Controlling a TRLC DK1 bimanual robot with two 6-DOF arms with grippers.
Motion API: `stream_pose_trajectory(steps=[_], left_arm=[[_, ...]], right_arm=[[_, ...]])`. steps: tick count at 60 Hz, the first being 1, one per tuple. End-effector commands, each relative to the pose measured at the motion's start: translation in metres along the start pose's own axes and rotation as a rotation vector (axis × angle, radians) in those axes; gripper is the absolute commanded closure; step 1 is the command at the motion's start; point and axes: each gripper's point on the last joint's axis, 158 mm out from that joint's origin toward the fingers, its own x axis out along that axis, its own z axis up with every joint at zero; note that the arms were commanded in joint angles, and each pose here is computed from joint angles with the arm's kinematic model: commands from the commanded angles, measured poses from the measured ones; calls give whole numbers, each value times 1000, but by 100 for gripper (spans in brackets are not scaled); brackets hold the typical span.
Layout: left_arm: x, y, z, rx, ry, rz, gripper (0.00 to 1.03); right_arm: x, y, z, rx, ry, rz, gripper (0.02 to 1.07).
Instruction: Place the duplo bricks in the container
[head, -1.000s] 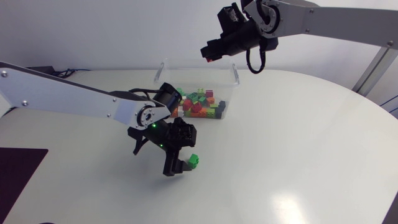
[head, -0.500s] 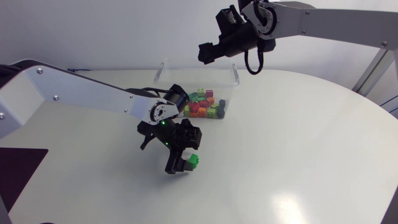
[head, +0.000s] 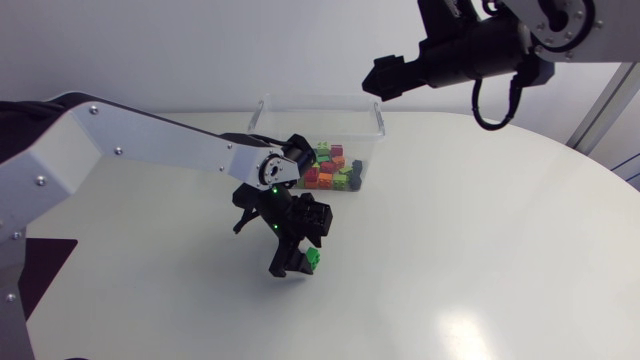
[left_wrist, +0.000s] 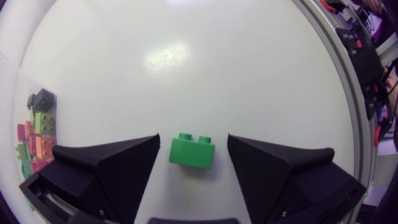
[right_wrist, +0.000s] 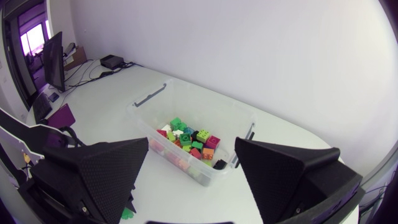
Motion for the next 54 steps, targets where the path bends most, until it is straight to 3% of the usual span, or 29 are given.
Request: stream_pose_trajectory(steps=[1,13,23,26,49,54], left_arm=[[6,-3,2,35,2,-31,39],[6,-5,5,33,8,-52,44],[9,-6,3,31,20,-63,61],[10,-7,2,31,21,-67,62],[12,-11,-5,30,74,-74,62],[10,-12,-9,25,102,-79,56]], right_arm=[[-11,-2,-11,-2,4,-1,7],[-40,-7,-31,14,8,-23,7],[-58,-13,-53,41,-1,-57,7],[-62,-16,-59,50,-2,-68,7],[-91,-27,-95,72,6,-122,7],[-95,-27,-99,74,11,-127,7]])
